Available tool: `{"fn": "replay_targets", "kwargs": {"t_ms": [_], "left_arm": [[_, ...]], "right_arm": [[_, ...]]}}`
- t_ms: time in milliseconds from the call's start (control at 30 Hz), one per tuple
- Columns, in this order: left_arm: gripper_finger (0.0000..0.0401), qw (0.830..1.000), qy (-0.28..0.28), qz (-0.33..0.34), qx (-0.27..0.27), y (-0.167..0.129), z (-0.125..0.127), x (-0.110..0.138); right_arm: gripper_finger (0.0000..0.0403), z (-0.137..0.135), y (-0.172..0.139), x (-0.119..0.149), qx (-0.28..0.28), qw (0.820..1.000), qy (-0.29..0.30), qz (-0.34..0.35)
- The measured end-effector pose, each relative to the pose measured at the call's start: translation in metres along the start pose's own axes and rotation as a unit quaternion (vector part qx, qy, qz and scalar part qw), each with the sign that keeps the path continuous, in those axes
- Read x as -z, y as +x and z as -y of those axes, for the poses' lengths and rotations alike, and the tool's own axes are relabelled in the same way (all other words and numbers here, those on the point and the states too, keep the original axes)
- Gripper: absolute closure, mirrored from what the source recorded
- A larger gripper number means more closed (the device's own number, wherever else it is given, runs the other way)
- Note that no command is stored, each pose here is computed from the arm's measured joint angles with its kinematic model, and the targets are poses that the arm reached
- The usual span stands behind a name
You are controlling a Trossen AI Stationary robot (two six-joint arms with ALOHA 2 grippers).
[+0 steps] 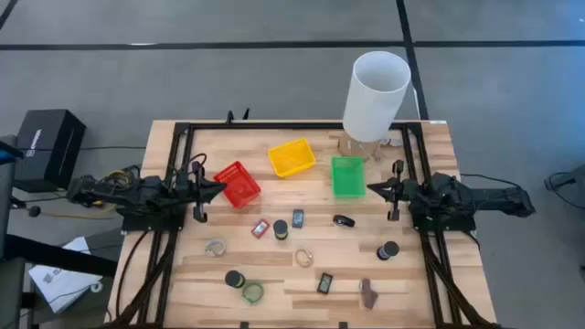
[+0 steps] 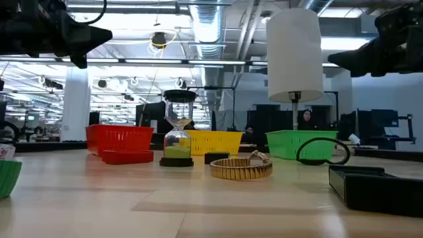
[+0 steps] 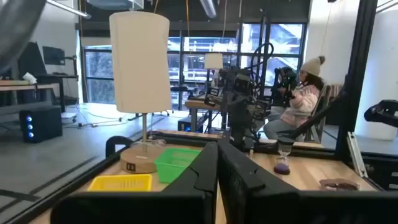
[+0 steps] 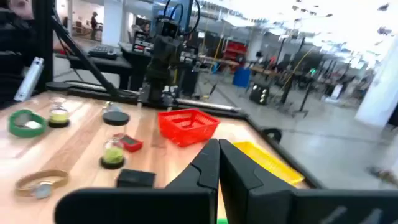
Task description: Pick & Place Office items
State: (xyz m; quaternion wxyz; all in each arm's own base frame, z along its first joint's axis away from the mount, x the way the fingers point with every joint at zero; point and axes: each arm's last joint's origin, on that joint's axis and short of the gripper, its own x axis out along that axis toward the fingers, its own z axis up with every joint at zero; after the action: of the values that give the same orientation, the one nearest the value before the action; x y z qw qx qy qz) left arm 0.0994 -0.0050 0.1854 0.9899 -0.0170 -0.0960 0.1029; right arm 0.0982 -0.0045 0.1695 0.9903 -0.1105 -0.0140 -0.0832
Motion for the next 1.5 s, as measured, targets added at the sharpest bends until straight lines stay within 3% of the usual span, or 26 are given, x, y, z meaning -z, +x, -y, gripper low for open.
{"fn": "replay_targets", "kwargs": {"t_ms": [233,567,800,967,1067,1267,1500], "left_arm": [[0.0397,0.998,-0.067,0.003,0.000,0.000,0.000,-0.001],[0.0397,0.997,-0.069,0.015,0.001,0.000,0.000,-0.003],[0.0397,0.995,-0.082,0.049,0.002,0.000,0.000,-0.010],[0.0397,0.995,-0.082,0.052,0.024,0.000,0.001,-0.011],[0.0394,0.994,-0.083,0.056,0.038,0.003,0.003,-0.012],[0.0354,0.997,-0.039,0.057,0.039,0.014,0.007,-0.010],[0.0288,0.995,-0.055,0.017,0.078,0.033,0.017,-0.007]], "right_arm": [[0.0403,0.003,0.000,-0.009,0.023,0.998,-0.028,0.041],[0.0403,0.004,-0.001,-0.012,0.032,0.998,-0.007,0.060],[0.0403,0.015,-0.004,-0.022,0.161,0.983,-0.024,0.086],[0.0403,0.022,-0.007,-0.030,0.192,0.972,0.000,0.133],[0.0403,0.022,-0.006,-0.029,0.181,0.974,0.015,0.133],[0.0403,0.020,-0.003,-0.021,0.159,0.981,0.048,0.102],[0.0403,0.019,0.001,-0.017,0.154,0.983,0.063,0.080]]}}
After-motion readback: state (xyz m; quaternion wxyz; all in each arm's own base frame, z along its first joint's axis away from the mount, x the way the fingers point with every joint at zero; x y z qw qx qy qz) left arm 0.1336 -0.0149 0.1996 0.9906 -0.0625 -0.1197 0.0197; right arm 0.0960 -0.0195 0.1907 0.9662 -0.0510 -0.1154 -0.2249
